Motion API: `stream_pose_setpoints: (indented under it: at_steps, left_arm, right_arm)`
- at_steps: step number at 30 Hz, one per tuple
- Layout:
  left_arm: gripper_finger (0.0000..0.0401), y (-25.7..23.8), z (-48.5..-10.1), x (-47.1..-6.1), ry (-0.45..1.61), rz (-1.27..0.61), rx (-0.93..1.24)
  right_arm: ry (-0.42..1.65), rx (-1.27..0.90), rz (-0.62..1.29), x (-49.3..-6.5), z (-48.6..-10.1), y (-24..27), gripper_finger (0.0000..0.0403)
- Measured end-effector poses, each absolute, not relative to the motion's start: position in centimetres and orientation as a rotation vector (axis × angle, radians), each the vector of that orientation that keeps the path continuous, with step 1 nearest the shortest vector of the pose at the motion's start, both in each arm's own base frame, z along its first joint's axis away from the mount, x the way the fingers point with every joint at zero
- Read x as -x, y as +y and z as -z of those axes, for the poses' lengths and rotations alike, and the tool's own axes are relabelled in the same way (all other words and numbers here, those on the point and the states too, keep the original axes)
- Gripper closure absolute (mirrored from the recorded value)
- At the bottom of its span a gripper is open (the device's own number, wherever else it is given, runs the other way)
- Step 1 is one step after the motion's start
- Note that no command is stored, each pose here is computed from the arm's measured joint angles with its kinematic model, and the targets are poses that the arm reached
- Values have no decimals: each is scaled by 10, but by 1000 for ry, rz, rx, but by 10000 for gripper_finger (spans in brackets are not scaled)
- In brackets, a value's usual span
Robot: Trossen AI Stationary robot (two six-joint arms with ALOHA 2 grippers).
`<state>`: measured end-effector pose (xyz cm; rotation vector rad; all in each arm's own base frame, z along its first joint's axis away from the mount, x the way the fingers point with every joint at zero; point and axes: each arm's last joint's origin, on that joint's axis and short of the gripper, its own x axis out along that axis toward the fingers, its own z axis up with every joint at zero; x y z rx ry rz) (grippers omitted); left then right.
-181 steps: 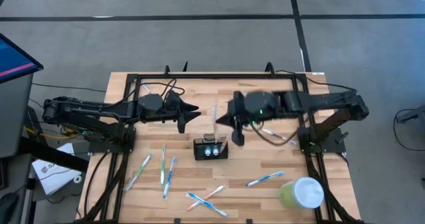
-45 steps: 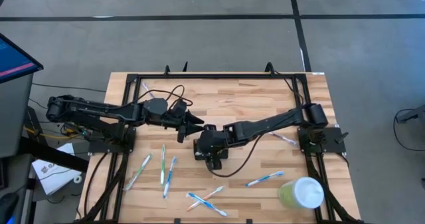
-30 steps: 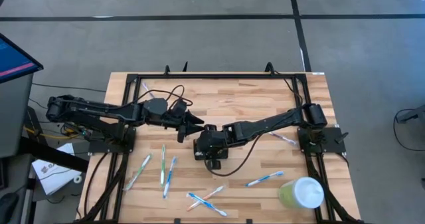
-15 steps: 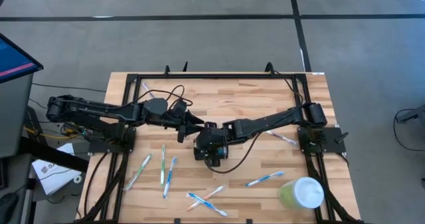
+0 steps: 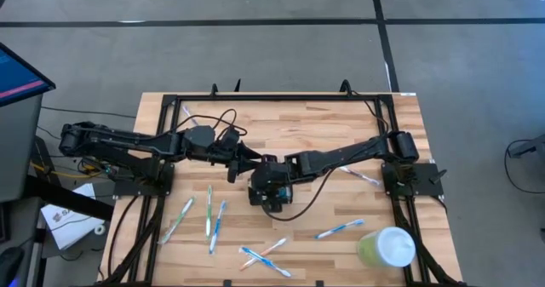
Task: Pick & Place toothbrushing station
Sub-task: Put the top right orange toothbrush into the top right section of the mesh organizer
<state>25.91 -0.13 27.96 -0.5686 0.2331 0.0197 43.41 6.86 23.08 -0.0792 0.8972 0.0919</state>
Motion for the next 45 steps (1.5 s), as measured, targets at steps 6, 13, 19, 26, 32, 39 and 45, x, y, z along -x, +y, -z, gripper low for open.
stream_pose_setpoints:
  at_steps: [6,13,19,26,32,39,45]
  left_arm:
    - [215,-1,-280,-259,233,-20,569]
    - [216,-1,-282,-259,215,-19,568]
    - [220,5,-284,-258,188,-66,554]
    - [247,18,-282,-256,197,-141,532]
    - [267,24,-280,-256,201,-175,517]
    - [282,24,-277,-255,229,-177,531]
    - [290,22,-277,-255,232,-171,537]
  right_arm:
    - [863,107,-80,-438,-246,67,392]
    - [860,121,-83,-440,-264,67,389]
    - [873,128,-87,-439,-278,67,392]
    - [823,127,-76,-428,-305,64,391]
    - [632,101,-60,-412,-353,58,391]
    - [446,-25,-15,-386,-403,45,393]
    - [347,-77,17,-366,-428,50,394]
